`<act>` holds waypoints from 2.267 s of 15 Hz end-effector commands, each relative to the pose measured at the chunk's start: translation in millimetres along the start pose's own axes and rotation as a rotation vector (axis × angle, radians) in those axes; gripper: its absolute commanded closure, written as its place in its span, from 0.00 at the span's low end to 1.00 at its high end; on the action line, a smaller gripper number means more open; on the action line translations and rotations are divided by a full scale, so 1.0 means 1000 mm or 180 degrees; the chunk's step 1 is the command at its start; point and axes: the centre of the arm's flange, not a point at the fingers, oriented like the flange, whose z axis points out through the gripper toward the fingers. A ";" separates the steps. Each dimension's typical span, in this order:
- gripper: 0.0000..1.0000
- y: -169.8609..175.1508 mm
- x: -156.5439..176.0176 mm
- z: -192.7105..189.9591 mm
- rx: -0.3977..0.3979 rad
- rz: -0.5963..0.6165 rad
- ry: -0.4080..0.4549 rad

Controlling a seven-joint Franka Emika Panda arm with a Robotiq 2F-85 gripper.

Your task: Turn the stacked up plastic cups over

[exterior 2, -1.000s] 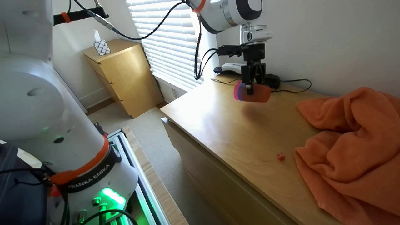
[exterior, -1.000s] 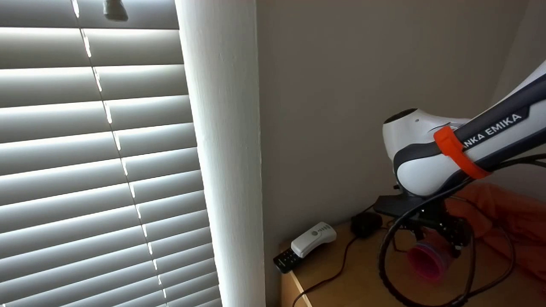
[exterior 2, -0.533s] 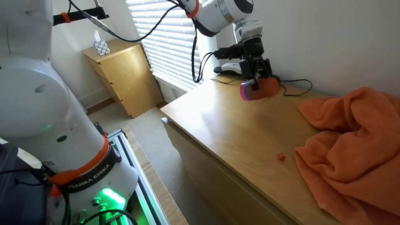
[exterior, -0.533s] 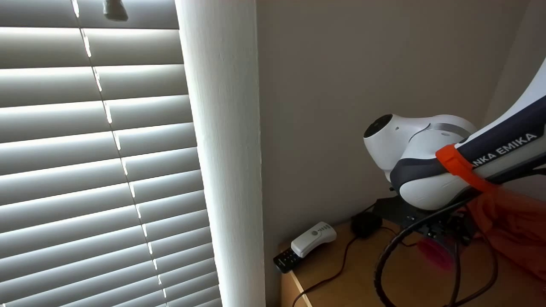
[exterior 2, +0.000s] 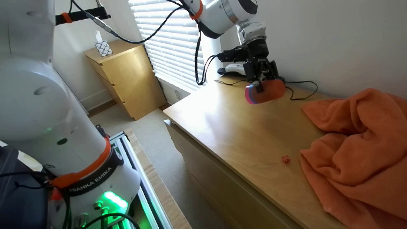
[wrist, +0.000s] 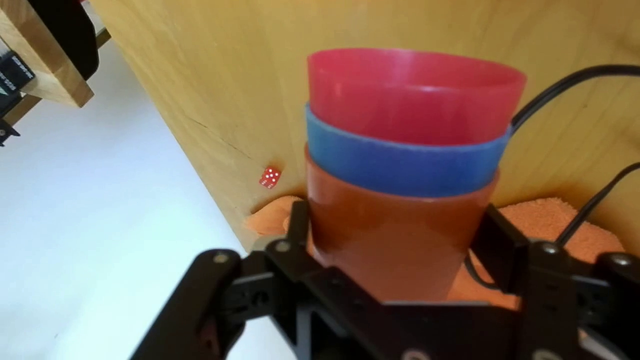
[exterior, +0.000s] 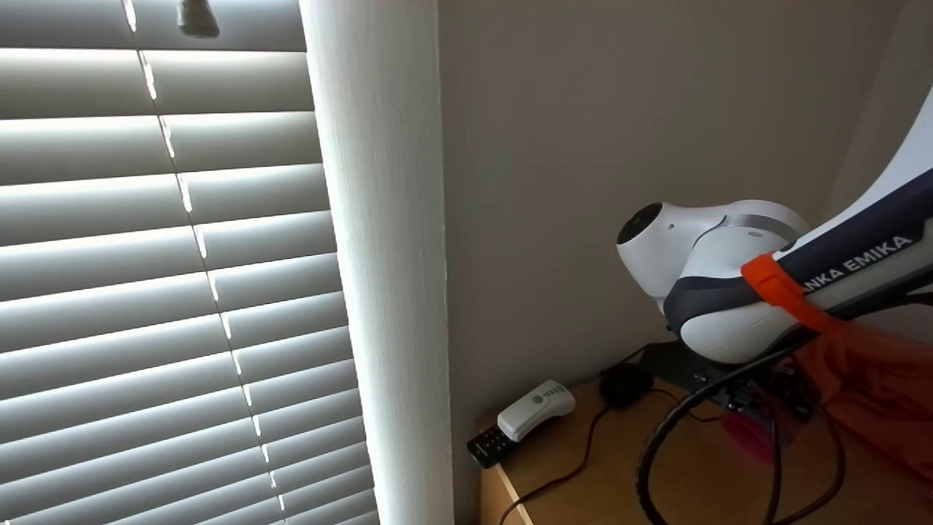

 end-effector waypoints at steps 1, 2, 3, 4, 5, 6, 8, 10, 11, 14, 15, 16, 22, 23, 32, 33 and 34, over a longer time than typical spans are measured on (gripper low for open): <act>0.45 0.007 -0.011 0.001 -0.0069 0.0360 0.0426; 0.45 0.008 -0.014 0.002 -0.0085 0.0452 0.0561; 0.45 0.007 -0.018 0.005 -0.0120 0.0543 0.0701; 0.45 0.007 -0.021 0.005 -0.0155 0.0597 0.0795; 0.45 0.006 -0.026 0.010 -0.0205 0.0647 0.0889; 0.45 0.005 -0.031 0.013 -0.0265 0.0667 0.0961; 0.45 0.002 -0.044 0.021 -0.0376 0.0690 0.1139; 0.45 0.001 -0.054 0.027 -0.0447 0.0657 0.1379; 0.45 -0.002 -0.061 0.032 -0.0467 0.0608 0.1490; 0.45 -0.008 -0.076 0.039 -0.0463 0.0566 0.1733; 0.45 -0.010 -0.082 0.042 -0.0447 0.0537 0.1781; 0.45 -0.013 -0.086 0.044 -0.0426 0.0537 0.1839; 0.45 -0.020 -0.105 0.047 -0.0326 0.0611 0.1949; 0.45 -0.020 -0.107 0.047 -0.0321 0.0634 0.1946; 0.45 -0.025 -0.123 0.050 -0.0342 0.0789 0.2346; 0.45 -0.026 -0.124 0.051 -0.0341 0.0792 0.2395; 0.45 -0.026 -0.126 0.051 -0.0342 0.0784 0.2427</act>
